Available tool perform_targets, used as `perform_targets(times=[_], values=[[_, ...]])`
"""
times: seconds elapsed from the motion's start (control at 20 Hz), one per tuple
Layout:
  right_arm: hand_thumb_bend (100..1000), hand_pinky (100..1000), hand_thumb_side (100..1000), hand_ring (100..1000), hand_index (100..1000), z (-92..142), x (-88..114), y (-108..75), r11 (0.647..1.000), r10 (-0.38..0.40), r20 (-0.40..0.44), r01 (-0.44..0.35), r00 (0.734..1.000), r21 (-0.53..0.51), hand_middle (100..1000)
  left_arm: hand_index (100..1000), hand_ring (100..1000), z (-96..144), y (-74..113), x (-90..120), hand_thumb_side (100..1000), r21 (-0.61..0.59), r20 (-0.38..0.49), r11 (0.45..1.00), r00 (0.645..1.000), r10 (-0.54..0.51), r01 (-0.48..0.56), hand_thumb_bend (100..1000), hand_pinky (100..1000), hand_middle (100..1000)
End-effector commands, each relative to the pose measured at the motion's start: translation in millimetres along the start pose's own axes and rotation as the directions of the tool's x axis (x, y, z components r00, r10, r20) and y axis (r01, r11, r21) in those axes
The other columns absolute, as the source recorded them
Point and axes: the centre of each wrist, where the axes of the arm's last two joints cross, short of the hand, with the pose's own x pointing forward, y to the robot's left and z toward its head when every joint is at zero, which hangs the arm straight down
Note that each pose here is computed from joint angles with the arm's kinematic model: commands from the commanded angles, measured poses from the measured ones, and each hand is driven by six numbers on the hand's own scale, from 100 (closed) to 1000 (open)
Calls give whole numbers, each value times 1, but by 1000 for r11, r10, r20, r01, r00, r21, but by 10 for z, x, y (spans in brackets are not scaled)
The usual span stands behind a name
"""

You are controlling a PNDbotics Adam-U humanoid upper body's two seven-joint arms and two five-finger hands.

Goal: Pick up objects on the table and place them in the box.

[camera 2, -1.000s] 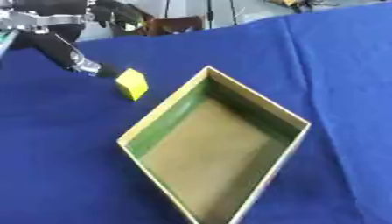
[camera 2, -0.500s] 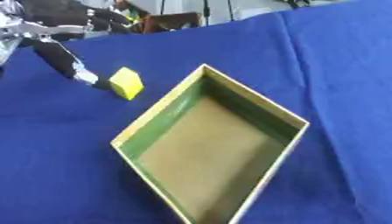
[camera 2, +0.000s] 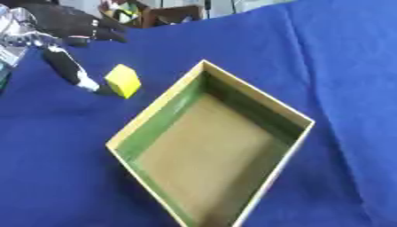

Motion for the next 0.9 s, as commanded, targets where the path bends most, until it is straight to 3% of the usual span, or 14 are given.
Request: perform_targets(times=[0.05, 0.5, 0.9], values=[[272, 514, 642, 579, 705, -52, 75, -49, 1000, 17, 30, -17, 999, -11, 545, 1000, 898, 37, 48, -81, 766, -151, 78, 979, 989, -126, 136, 654, 779, 1000], [276, 513, 642, 579, 701, -79, 87, -40, 1000, 14, 35, -13, 999, -24, 542, 1000, 891, -80, -114, -150, 704, -208, 40, 972, 994, -104, 110, 589, 767, 1000], [277, 511, 640, 578, 696, -80, 87, -35, 999, 12, 28, -11, 1000, -37, 538, 1000, 877, -107, -201, -222, 572, -255, -4, 962, 995, -97, 93, 430, 750, 992]])
